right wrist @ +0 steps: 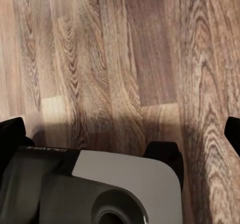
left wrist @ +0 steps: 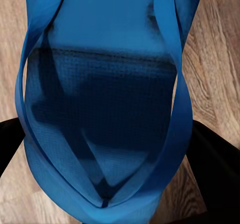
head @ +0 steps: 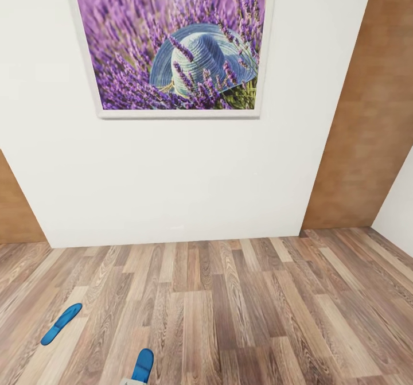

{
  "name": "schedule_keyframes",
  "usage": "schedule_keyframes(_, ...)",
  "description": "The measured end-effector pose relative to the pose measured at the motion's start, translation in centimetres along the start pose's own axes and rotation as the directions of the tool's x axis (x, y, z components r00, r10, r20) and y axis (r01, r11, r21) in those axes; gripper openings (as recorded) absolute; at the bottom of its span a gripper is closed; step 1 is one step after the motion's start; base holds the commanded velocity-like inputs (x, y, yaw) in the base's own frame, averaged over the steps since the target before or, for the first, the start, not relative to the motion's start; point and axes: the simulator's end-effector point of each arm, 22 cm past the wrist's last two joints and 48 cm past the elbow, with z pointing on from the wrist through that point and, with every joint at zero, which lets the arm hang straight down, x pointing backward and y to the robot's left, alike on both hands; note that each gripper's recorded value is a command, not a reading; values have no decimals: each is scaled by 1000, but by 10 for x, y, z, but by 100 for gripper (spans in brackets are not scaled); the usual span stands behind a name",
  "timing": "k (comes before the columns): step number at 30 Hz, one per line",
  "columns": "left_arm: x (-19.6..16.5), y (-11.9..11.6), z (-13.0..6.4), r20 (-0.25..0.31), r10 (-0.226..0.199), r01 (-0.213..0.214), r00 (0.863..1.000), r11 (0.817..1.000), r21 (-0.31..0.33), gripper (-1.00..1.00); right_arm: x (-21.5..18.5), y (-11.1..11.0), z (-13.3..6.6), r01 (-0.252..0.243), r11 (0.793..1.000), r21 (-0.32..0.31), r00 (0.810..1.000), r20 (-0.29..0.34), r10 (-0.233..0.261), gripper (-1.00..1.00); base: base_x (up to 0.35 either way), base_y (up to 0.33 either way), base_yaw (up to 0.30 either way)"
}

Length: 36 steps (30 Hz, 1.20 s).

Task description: In the bedroom, move the book from the bed onto either nightstand, and place the two sandals side by side next to the bed.

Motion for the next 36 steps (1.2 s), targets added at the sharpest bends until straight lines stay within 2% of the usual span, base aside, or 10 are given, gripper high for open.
schedule_keyframes(19, 0, 0, 0, 2, -4, 4, 1000, 1000, -2, -100, 0, 1, 0, 0, 1000, -2, 1000, 1, 0, 100, 276, -58, 0)
schedule_keyframes(36, 0, 0, 0, 2, -5, 5, 1000, 1000, -2, -100, 0, 1, 0, 0, 1000, -2, 1000, 0, 0, 100, 309, -128, 0)
